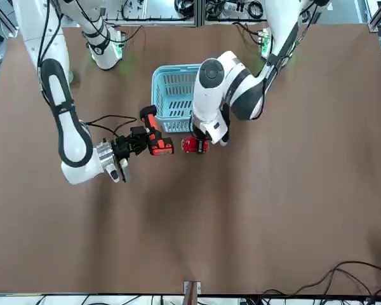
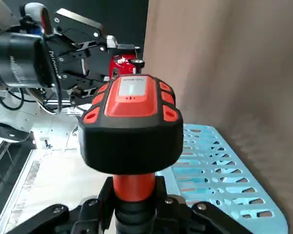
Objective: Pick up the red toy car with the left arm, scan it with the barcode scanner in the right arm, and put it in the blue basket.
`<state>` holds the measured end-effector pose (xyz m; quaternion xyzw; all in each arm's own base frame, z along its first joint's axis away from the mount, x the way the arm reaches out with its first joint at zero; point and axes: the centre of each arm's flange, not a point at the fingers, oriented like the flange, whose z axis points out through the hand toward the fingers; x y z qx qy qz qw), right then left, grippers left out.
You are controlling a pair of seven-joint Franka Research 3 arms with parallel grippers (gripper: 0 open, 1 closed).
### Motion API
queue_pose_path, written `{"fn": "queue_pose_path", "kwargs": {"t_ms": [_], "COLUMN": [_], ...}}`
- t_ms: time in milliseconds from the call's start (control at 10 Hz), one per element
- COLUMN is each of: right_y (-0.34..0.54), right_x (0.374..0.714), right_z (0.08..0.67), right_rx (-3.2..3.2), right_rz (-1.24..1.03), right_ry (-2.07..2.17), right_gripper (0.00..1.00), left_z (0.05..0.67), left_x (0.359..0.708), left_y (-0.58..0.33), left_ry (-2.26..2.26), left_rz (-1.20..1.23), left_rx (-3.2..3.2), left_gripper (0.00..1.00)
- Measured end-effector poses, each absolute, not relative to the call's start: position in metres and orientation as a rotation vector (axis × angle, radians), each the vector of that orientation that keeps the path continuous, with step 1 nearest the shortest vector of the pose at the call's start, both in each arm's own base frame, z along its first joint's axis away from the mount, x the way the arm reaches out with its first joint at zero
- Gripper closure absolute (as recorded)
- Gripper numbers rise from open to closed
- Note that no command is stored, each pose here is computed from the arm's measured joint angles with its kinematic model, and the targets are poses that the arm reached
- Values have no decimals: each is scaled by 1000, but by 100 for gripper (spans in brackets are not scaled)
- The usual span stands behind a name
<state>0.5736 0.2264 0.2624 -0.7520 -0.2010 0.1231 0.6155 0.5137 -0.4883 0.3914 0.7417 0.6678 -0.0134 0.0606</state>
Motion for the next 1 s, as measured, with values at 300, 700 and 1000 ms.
{"fn": "queue_pose_path", "kwargs": {"t_ms": [300,700,1000], "right_y": [236,224,175], "right_x": [571,575,601], "right_z": [259,258,285], "right_rx": [-1742,-1757,-1951], "right_rz": [281,268,326], "right_ry": [-466,-452,-452], "right_gripper": [63,63,63], "left_z": [390,389,390], "left_x": [516,514,502], "left_y": [-490,-492,-499], "left_ry": [2020,2019,2022], "left_rz": [-46,-46,-50], "left_rx": [2242,2247,2298], "left_gripper": [52,52,52]}}
